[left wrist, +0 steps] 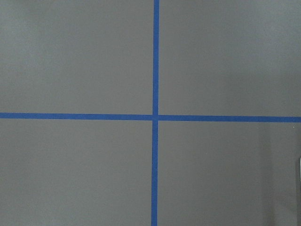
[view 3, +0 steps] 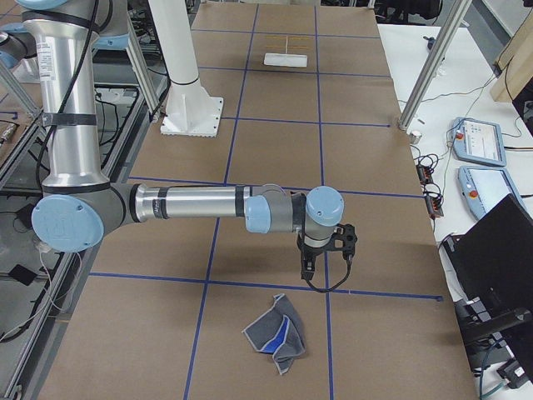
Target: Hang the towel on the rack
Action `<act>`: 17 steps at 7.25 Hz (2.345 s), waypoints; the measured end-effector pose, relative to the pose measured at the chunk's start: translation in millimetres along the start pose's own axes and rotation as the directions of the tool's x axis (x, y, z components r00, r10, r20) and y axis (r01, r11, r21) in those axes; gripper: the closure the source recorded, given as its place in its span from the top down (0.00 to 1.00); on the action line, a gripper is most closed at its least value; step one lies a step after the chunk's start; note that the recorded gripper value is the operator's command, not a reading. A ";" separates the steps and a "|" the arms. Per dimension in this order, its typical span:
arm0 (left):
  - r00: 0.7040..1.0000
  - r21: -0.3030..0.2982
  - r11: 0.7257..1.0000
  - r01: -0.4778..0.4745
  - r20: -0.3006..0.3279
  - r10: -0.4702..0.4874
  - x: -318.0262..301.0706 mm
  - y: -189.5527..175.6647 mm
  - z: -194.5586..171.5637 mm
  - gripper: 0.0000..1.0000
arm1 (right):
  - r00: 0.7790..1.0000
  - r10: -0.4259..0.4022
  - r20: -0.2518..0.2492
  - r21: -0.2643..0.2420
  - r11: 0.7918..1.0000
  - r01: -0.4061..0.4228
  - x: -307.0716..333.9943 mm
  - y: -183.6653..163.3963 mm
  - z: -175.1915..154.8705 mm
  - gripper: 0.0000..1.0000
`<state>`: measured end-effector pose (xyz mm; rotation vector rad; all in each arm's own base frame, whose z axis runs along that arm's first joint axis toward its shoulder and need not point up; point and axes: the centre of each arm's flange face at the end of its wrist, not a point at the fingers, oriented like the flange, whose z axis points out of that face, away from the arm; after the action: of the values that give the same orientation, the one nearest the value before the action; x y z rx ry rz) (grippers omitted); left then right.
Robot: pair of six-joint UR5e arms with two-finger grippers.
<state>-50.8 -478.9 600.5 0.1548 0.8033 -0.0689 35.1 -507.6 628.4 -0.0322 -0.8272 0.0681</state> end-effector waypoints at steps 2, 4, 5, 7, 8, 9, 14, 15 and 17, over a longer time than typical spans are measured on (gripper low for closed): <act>1.000 0.003 1.000 -0.003 0.001 0.003 1.3 -1.2 -0.7 0.98 | 1.000 -0.002 0.000 0.002 1.000 0.002 -0.9 0.0 -0.8 1.00; 1.000 0.006 1.000 -0.006 0.022 0.006 0.0 -0.9 -1.2 0.98 | 1.000 -0.004 -0.001 0.003 1.000 0.004 -1.3 -0.1 -1.3 1.00; 0.998 0.006 1.000 -0.005 0.059 0.005 -6.5 4.0 0.8 0.98 | 1.000 -0.006 -0.001 0.004 1.000 0.006 -1.3 0.0 -1.3 1.00; 0.994 0.008 1.000 -0.004 0.108 0.003 -14.2 9.7 2.5 0.98 | 1.000 -0.009 0.000 0.004 1.000 0.009 -1.8 0.1 -1.7 1.00; 0.994 0.005 1.000 -0.002 0.108 0.001 -15.4 11.6 3.3 0.98 | 1.000 -0.011 -0.001 0.005 1.000 0.011 -2.3 -0.4 -2.2 1.00; 0.996 0.003 1.000 -0.001 0.090 0.001 -14.6 14.7 3.2 0.98 | 1.000 -0.013 -0.002 0.006 1.000 0.013 -2.6 -1.0 -2.8 1.00; 1.000 0.019 0.999 -0.028 0.005 0.028 8.5 14.8 -12.2 0.98 | 1.000 -0.009 -0.004 0.000 1.000 0.009 1.2 1.1 0.4 1.00; 1.000 0.019 0.999 -0.028 0.006 0.028 8.4 14.7 -12.2 0.98 | 1.000 -0.009 -0.004 -0.002 1.000 0.009 2.2 1.8 1.4 1.00; 1.000 0.017 1.000 -0.026 -0.007 0.027 11.3 13.1 -13.5 0.98 | 0.999 -0.022 -0.048 0.002 1.000 0.022 7.1 0.5 2.0 1.00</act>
<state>-50.9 -463.8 584.6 0.1817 0.8082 -0.0502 38.4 -506.5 635.0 -0.0218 -0.7797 0.0473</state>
